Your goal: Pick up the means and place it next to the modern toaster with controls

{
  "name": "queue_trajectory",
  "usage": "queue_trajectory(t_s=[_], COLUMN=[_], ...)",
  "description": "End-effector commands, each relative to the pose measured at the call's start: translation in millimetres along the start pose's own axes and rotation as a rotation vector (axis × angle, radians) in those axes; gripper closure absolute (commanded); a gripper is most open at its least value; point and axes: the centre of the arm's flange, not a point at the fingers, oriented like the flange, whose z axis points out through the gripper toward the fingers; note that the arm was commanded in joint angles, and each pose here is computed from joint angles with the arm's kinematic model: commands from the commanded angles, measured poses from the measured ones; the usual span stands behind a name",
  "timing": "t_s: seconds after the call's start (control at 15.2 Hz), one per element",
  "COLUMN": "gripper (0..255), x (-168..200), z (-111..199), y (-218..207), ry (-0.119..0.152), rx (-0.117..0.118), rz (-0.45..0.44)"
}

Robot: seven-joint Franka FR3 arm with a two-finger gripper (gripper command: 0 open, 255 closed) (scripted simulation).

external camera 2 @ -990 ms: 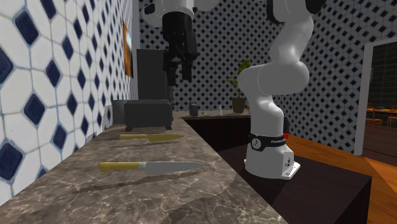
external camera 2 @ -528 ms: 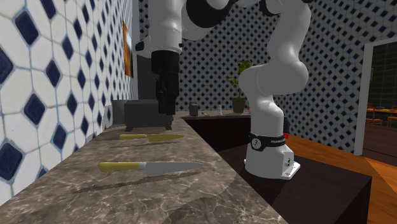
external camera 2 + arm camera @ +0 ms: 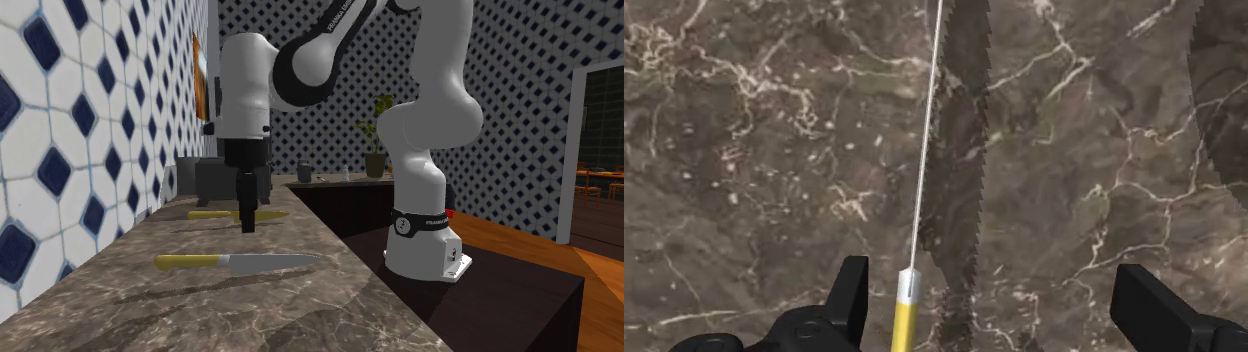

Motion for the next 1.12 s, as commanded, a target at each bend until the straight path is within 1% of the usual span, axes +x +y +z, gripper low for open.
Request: queue_trajectory(t_s=[0.0,0.13,0.66,1.06], gripper=[0,0,0,0], x=[4,9,10,10], z=[23,45,87,87], y=[10,22,24,24], ry=[0.003,0.003,0.003,0.003], rx=[-0.013,-0.025,-0.027,-0.027], rz=[0.032,0.063,0.066,0.066])
